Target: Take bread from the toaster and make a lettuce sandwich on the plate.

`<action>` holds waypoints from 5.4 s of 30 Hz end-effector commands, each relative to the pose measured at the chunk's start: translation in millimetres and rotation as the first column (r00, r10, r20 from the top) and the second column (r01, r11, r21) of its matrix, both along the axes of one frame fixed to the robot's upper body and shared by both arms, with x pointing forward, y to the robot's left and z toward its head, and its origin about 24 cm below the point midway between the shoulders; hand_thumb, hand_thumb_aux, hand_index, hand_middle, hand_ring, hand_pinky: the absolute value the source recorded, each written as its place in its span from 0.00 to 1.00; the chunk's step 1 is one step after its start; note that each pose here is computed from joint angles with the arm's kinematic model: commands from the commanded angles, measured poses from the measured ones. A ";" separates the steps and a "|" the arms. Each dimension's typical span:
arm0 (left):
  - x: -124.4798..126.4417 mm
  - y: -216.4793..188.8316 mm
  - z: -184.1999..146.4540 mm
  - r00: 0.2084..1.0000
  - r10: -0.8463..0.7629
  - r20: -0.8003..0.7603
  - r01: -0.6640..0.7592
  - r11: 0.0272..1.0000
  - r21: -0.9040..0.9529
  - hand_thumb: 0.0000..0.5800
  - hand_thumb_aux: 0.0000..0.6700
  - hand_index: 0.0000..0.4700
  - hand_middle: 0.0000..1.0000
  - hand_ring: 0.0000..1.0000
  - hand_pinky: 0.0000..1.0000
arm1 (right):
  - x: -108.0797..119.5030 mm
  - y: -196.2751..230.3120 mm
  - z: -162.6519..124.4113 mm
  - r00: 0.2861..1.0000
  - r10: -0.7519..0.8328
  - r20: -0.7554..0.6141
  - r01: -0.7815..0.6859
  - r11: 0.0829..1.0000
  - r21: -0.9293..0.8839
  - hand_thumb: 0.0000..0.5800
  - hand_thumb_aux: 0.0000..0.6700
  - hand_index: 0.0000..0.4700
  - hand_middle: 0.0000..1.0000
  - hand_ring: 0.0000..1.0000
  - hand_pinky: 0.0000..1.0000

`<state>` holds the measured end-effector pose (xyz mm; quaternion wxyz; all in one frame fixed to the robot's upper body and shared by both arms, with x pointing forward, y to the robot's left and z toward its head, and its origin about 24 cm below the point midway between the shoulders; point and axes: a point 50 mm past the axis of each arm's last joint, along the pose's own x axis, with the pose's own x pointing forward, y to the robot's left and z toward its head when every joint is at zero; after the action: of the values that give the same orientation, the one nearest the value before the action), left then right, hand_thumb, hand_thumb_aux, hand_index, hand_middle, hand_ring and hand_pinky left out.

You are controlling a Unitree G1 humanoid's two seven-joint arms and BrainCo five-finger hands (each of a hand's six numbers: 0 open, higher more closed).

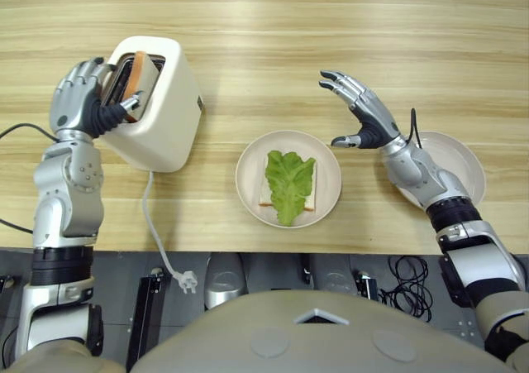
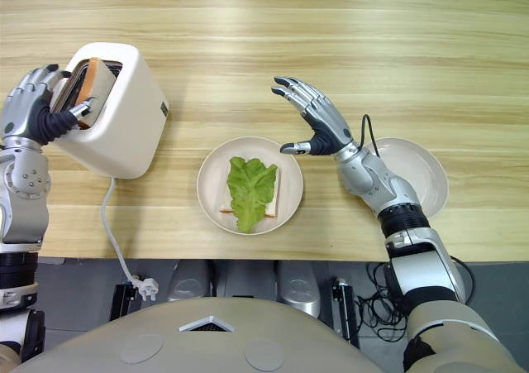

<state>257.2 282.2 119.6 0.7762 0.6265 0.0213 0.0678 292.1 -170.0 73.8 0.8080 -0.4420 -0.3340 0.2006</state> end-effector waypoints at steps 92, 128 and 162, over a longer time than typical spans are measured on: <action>54.7 -191.0 -82.4 0.297 -0.917 -0.266 0.297 0.353 -0.887 1.00 1.00 0.98 1.00 1.00 1.00 | -77.8 20.4 -21.8 0.788 0.404 -0.464 -0.565 0.775 -0.285 0.00 0.00 0.00 0.00 0.00 0.00; 76.9 -155.4 -5.2 0.835 -0.441 0.328 0.547 0.731 -0.408 0.00 0.00 0.00 0.00 0.00 0.00 | -80.3 -0.6 -69.1 0.693 0.082 -0.716 -0.515 0.751 -0.413 0.00 0.00 0.00 0.00 0.00 0.00; -65.4 -115.9 -52.1 0.597 -0.787 -0.153 0.490 0.509 -0.708 1.00 1.00 0.98 1.00 1.00 1.00 | -85.0 -59.3 -28.6 0.379 0.243 -0.893 -0.299 0.945 0.130 1.00 1.00 0.98 1.00 1.00 1.00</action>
<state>199.1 162.1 78.2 0.8840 0.2806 -0.0518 -0.3702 206.4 -216.0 48.8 0.8006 -0.2160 0.0613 0.5556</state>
